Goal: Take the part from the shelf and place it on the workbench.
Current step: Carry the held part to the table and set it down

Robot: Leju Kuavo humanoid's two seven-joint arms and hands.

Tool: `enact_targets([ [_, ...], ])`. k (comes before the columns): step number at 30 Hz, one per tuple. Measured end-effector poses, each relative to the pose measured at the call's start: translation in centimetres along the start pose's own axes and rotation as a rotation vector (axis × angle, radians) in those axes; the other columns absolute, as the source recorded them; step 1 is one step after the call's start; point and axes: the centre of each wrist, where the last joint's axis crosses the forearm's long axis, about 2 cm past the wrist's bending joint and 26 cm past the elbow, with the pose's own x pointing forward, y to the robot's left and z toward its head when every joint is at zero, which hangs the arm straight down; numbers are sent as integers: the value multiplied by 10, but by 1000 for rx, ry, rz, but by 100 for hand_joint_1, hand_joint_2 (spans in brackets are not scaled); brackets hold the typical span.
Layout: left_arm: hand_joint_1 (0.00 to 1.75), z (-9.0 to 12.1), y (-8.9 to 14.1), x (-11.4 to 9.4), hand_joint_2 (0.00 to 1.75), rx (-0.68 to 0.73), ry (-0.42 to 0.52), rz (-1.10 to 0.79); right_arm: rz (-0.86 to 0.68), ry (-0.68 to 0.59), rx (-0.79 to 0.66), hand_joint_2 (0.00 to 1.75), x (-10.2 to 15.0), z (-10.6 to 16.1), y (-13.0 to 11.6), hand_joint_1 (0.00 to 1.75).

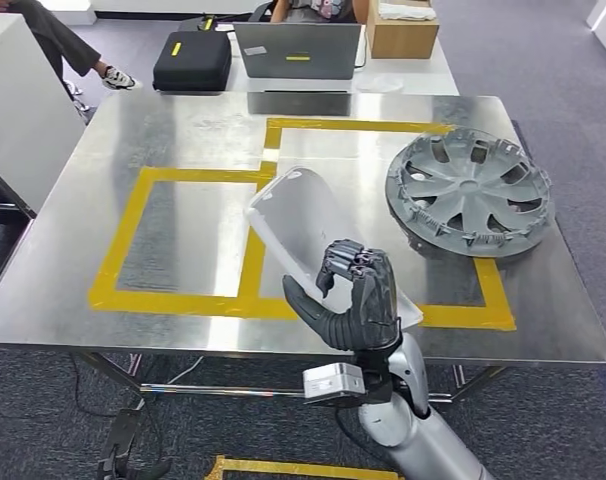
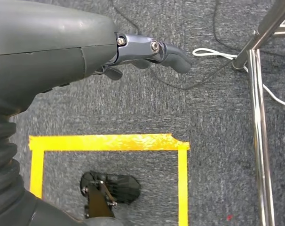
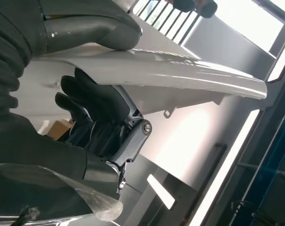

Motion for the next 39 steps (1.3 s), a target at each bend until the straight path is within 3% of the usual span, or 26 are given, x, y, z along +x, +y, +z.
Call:
enact_targets([
  [20,0,1,4,-6,175,7,14,-7,1,33,7,175,-3,7,2,175],
  [39,0,-1,2,1,175,2,5,-8,15,53,32,175,-10,10,2,175],
])
